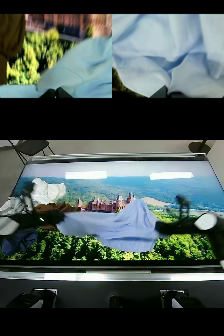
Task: Fold the shirts.
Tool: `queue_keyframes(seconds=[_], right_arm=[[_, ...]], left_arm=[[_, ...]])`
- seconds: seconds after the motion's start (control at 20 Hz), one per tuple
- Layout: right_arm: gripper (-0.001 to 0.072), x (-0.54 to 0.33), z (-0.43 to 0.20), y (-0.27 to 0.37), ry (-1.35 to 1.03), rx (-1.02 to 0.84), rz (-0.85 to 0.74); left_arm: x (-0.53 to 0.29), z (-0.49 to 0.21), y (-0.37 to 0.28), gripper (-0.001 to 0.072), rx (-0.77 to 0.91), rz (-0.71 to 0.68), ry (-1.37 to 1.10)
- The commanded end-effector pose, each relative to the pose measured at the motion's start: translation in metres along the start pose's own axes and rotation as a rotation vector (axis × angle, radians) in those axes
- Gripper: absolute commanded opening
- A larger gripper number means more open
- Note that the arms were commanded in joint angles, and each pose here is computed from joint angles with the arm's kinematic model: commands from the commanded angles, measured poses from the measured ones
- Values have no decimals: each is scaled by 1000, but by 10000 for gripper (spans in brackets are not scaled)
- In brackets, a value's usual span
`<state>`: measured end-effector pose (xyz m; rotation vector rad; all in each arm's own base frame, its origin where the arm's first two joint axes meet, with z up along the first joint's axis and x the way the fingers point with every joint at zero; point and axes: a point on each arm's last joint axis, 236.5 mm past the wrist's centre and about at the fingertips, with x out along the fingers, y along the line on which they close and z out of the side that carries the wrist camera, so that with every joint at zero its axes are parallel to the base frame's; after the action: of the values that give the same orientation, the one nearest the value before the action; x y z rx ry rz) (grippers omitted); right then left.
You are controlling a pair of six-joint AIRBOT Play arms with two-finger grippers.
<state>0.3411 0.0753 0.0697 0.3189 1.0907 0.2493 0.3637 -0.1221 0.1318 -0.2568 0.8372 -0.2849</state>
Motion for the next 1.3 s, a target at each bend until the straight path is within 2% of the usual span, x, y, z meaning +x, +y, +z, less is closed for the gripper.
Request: queue_keyframes(seconds=[0.0, 0.1, 0.25, 0.4, 0.65, 0.8, 0.95, 1.1, 1.25], right_arm=[[62, -217, 135, 43, -678, -295, -195], [62, -367, 146, 93, -1086, -381, -205], [62, -486, 102, 130, -1363, -382, -160], [62, -508, 77, 135, -1398, -368, -145], [62, -464, 77, 102, -1200, -320, -249], [64, -397, 96, 42, -953, -82, -348], [64, -274, 125, -6, -608, -39, -429], [64, -134, 140, -49, -333, 33, -422], [65, -29, 158, -84, -245, 147, -411]], left_arm=[[-181, 133, -52, 31, 167, -18, -532], [-304, 171, -89, 31, 215, -76, -834], [-427, 171, -122, 31, 248, -162, -1084], [-472, 164, -132, 31, 264, -188, -1173], [-459, 175, -123, 31, 267, -136, -1156], [-393, 197, -92, 31, 271, 18, -1009], [-253, 208, -46, 31, 259, 161, -687], [-87, 175, 2, 31, 229, 222, -327], [50, 121, 46, 32, 140, 251, -49]])
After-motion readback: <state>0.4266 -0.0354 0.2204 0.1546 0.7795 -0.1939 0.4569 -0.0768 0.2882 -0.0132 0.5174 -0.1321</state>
